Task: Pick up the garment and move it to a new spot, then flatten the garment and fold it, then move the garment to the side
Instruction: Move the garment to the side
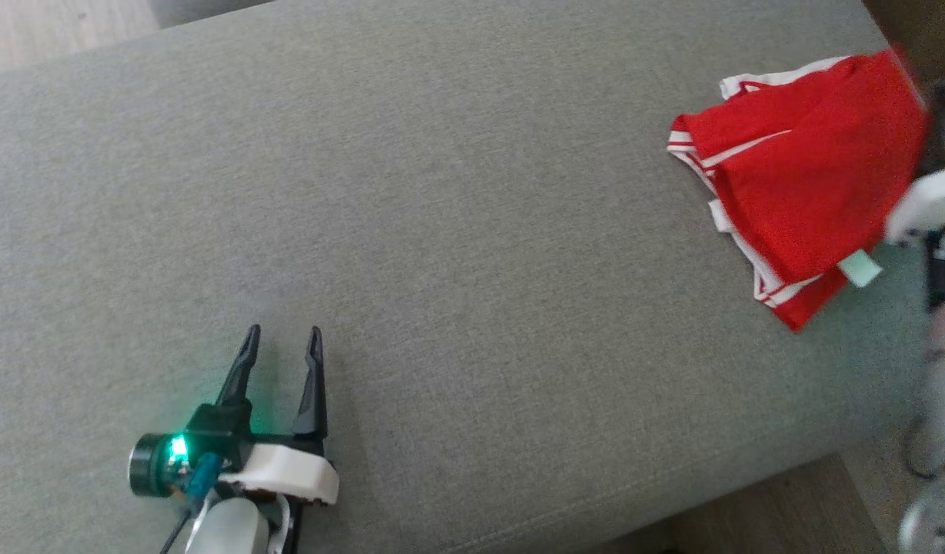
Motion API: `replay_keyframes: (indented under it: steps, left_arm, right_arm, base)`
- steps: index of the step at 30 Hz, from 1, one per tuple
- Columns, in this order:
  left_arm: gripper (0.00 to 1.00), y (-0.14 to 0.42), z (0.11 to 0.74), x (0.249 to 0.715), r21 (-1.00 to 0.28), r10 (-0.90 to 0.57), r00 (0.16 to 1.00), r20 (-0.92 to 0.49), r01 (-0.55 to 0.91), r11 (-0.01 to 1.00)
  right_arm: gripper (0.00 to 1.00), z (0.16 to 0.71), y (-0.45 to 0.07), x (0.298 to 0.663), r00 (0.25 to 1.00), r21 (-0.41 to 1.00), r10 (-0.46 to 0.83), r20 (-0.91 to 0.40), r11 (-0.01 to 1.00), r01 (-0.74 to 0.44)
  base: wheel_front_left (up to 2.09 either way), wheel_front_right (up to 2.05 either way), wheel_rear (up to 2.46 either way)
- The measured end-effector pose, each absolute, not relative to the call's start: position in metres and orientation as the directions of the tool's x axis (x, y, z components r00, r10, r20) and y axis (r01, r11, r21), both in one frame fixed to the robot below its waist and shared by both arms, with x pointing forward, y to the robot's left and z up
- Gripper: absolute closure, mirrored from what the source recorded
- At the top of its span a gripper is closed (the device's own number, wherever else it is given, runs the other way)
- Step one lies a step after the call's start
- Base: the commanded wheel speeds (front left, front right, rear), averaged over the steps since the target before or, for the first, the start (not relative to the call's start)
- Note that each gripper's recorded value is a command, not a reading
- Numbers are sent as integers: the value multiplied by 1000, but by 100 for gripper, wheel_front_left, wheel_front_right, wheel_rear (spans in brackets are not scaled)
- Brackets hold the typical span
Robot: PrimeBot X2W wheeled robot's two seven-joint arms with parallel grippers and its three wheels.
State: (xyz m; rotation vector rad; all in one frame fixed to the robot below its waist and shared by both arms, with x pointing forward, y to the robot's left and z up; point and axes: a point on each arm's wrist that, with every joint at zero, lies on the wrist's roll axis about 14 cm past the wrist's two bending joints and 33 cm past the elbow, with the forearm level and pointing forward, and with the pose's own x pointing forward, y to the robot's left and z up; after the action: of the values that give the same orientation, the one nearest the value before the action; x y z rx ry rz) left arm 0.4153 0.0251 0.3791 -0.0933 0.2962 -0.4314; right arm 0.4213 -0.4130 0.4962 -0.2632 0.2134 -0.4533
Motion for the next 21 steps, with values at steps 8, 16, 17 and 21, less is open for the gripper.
replay_keyframes:
  steps: [8,16,17,21]
  left_arm:
    - [0,55,393,423,-120,-326,917,-232,305,945]
    - [0,101,411,420,-98,-179,964,-196,162,982]
    - [0,107,413,418,-94,-161,968,-193,145,985]
    - [0,131,417,408,-85,-89,978,-190,74,994]
  right_arm:
    - [0,494,-324,459,956,-190,-280,-88,947,260]
    - [0,448,-250,446,980,-32,-112,-162,994,108]
    - [0,446,-240,446,983,-4,-91,-159,996,91]
    - [0,438,-210,444,986,62,-22,-167,998,33]
  base:
    - [0,0,0]
    - [0,0,0]
    - [0,0,0]
    - [0,0,0]
